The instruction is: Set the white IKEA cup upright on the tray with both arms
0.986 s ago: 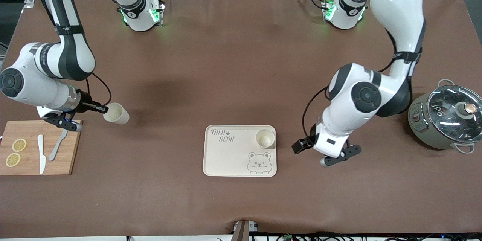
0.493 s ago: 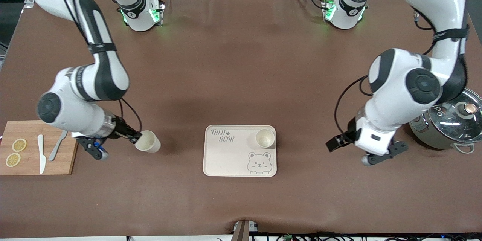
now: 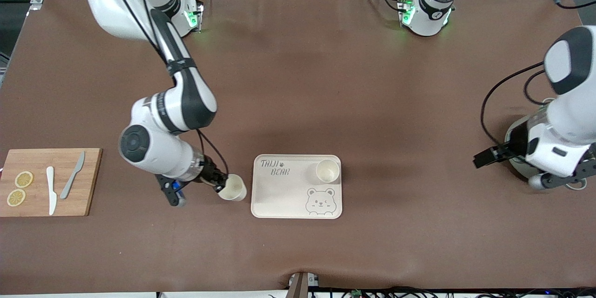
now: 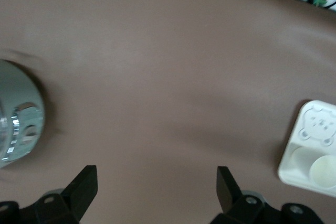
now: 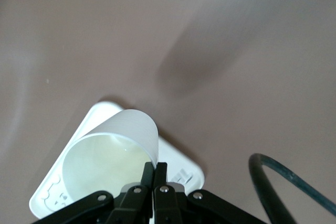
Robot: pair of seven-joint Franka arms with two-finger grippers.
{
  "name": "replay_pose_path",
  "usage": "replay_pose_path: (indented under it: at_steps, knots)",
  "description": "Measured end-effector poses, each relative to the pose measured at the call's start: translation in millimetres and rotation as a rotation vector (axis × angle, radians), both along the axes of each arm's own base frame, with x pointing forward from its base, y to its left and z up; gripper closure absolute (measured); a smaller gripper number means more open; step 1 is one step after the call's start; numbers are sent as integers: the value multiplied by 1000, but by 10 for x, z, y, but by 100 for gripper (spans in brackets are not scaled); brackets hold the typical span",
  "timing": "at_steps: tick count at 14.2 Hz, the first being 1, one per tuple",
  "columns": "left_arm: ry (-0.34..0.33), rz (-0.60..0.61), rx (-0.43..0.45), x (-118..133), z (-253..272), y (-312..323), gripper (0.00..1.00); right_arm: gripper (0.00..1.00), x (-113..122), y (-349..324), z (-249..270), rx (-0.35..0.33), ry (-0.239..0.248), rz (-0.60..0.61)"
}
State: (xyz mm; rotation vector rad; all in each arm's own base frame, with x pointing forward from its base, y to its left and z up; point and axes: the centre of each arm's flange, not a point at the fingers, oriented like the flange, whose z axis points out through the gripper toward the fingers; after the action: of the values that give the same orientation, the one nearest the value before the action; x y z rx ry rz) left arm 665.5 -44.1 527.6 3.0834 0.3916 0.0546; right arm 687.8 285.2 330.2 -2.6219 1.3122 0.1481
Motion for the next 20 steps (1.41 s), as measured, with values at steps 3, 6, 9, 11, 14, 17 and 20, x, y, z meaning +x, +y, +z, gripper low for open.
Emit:
replay_pose_path:
  at_steps: [3,6,9,11,14,17,20]
  knots:
    - [55,-34,16,-218,257,411,0,98,-124,453,-257,-8,23,-41]
    - [79,-44,27,-429,524,463,0,98,-239,661,-390,-22,57,-50]
    - [84,-48,43,-671,712,397,0,98,-288,725,-440,-29,76,-55]
    - [86,-44,55,-849,778,391,0,98,-308,732,-569,-40,93,-53]
    - [82,-39,72,-1083,853,377,0,98,-315,710,-735,-54,111,-56]
    - [41,-39,85,-1230,929,340,0,74,-323,719,-733,-55,113,-54]
    - [15,-78,81,-1341,986,295,0,44,-318,717,-696,-70,106,-41]
